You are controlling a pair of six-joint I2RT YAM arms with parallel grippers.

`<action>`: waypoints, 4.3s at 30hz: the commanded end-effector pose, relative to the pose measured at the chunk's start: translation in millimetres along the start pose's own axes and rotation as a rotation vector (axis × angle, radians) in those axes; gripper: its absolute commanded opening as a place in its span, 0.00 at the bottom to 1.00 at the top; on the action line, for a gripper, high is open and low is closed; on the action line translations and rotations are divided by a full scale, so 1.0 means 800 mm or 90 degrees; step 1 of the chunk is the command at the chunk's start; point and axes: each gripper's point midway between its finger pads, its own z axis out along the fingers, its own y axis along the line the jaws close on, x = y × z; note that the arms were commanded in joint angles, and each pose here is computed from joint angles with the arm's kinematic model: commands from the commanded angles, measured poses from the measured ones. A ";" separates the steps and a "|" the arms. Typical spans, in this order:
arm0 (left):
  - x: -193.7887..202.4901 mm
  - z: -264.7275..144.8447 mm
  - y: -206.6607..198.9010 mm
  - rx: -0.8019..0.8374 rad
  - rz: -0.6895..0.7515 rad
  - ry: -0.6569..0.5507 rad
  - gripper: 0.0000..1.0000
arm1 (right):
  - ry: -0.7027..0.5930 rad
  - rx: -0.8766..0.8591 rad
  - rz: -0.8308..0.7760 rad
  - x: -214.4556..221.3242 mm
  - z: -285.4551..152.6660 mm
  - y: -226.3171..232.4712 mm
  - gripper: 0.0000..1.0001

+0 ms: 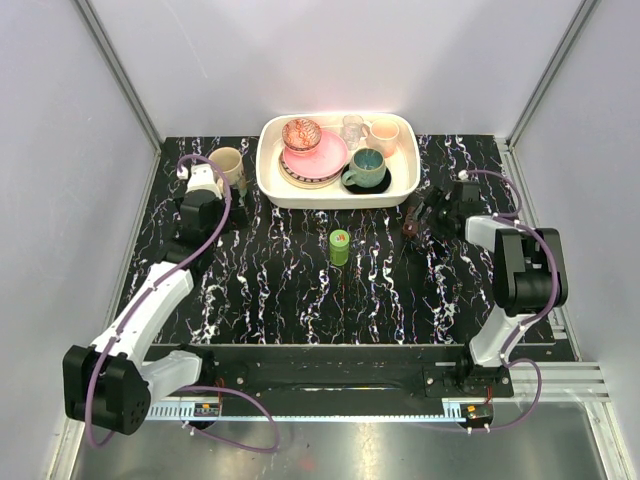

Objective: Sort the pills into containers

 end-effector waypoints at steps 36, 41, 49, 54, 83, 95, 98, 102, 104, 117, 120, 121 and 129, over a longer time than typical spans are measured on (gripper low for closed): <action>0.023 -0.001 -0.019 0.055 -0.039 0.039 0.99 | 0.036 0.151 -0.108 0.058 0.001 0.021 0.27; 0.022 -0.016 -0.024 0.077 -0.052 0.042 0.99 | 0.063 0.118 -0.119 0.093 -0.029 0.036 0.27; 0.015 -0.043 -0.026 0.089 -0.085 0.052 0.99 | 0.128 -0.030 -0.080 0.161 -0.119 0.075 0.26; 0.019 -0.057 -0.041 0.141 -0.104 0.059 0.99 | 0.139 -0.099 -0.104 0.194 -0.171 0.098 0.24; 0.075 -0.104 -0.070 0.282 -0.140 0.114 0.99 | 0.242 -0.149 -0.496 0.364 -0.197 0.168 0.38; 0.100 -0.105 -0.069 0.290 -0.138 0.138 0.99 | 0.177 -0.128 -0.444 0.350 -0.198 0.178 0.74; 0.107 -0.107 -0.076 0.310 -0.147 0.148 0.98 | 0.205 -0.122 -0.422 0.359 -0.205 0.163 0.67; 0.118 -0.117 -0.096 0.363 -0.141 0.161 0.84 | 0.251 -0.153 -0.386 0.379 -0.223 0.161 0.36; 0.123 -0.126 -0.117 0.403 -0.133 0.163 0.65 | 0.262 -0.178 -0.390 0.389 -0.235 0.168 0.24; 0.170 -0.131 -0.210 0.503 -0.076 0.195 0.00 | 0.276 -0.133 -0.360 0.426 -0.228 0.143 0.00; 0.181 -0.121 -0.226 0.511 -0.052 0.216 0.00 | 0.273 -0.107 -0.357 0.428 -0.220 0.129 0.00; 0.179 -0.122 -0.235 0.524 -0.049 0.216 0.00 | 0.271 -0.101 -0.359 0.429 -0.217 0.127 0.00; 0.220 -0.112 -0.269 0.540 -0.012 0.275 0.00 | 0.246 -0.069 -0.342 0.425 -0.206 0.112 0.00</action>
